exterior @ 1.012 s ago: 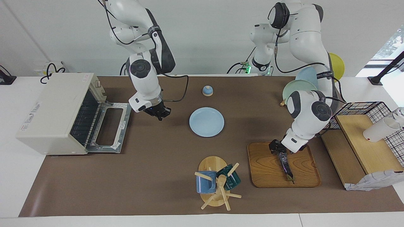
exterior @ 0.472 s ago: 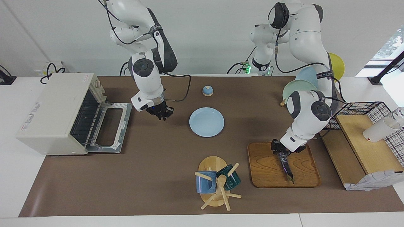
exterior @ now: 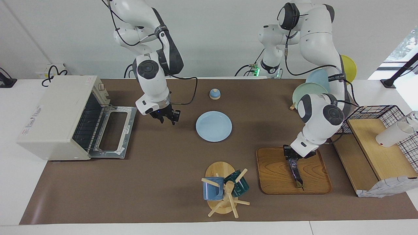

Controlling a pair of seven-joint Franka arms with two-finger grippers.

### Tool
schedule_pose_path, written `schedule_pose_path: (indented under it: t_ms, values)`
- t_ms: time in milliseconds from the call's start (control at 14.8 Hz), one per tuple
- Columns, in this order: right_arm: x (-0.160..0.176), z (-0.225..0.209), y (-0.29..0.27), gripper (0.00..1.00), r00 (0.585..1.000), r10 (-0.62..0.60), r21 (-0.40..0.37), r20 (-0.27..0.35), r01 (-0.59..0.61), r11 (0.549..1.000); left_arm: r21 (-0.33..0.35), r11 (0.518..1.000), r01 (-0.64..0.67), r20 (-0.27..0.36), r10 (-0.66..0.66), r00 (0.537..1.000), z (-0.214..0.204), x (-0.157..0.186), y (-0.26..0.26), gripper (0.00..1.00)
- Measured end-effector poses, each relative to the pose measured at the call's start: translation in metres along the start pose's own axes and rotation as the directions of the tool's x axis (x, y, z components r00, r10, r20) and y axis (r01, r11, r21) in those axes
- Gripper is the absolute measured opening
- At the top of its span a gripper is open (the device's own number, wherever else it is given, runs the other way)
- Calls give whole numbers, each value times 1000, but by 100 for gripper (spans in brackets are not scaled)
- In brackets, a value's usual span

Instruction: Put eggplant into oven

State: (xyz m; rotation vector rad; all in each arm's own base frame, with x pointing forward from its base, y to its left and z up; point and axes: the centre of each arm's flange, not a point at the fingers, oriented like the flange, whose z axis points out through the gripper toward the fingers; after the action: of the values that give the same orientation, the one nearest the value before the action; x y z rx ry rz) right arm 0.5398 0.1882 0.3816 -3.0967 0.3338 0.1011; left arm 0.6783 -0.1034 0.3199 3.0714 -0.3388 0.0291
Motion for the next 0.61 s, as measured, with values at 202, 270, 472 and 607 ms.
schedule_pose_path:
  t_ms: [202,270,472,607]
  values:
    - [0,0,0,57,1000,0,0,0,0,1000,-6,1000,-1,3,1,1000,-15,3,2,41]
    - [0,0,0,57,1000,0,0,0,0,1000,-18,1000,3,9,-3,1000,-28,2,4,41]
    - [0,0,0,58,1000,0,0,0,0,1000,-80,996,34,46,-31,998,-87,-14,18,41]
    - [0,0,0,61,1000,0,0,0,0,1000,-93,993,74,69,-68,995,-125,-28,46,41]
